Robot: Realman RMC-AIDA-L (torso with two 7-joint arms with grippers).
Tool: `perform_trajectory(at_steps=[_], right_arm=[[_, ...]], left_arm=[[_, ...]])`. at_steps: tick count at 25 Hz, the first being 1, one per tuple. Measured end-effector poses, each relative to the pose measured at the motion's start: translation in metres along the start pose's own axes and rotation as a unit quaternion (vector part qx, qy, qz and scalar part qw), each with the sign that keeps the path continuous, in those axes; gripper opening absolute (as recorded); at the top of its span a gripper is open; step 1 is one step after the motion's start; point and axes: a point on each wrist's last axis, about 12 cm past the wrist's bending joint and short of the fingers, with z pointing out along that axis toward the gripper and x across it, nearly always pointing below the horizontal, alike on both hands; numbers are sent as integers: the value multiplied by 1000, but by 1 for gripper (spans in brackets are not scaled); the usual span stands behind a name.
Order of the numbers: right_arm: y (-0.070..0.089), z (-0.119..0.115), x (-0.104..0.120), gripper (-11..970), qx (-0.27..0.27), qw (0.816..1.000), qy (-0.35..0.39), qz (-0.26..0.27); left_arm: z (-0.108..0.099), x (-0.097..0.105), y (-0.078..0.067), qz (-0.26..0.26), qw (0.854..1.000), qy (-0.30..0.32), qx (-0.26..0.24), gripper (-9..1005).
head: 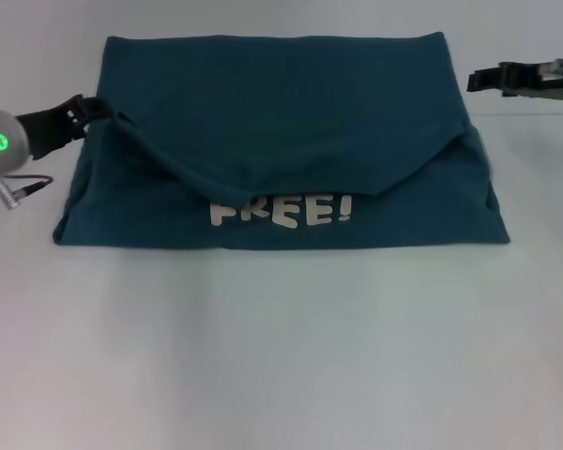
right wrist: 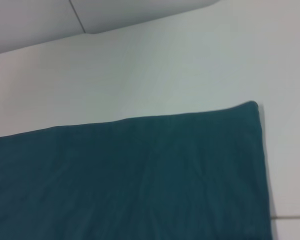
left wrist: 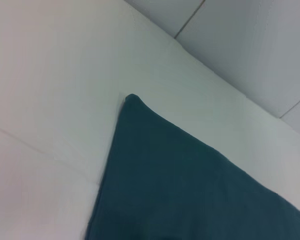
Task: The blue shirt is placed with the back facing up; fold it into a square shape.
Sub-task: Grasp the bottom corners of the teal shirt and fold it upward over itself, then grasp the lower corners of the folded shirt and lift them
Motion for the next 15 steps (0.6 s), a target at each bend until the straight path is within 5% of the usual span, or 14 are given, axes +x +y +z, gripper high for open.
perform_trajectory(at_steps=[4,6,9,15], right_arm=[[-11,-21,8,552,-56,998,11,36],[-15,-31,22,747,-101,994,14,50],[-25,-48,54,747,-167,983,17,79],[-38,-76,112,747,-253,959,30,124]], left_arm=[[-20,1,9,-25,999,1,33,538],[-34,6,20,-49,997,10,65,617],[-59,20,47,-91,989,31,112,736],[-81,39,71,-76,987,46,134,768]])
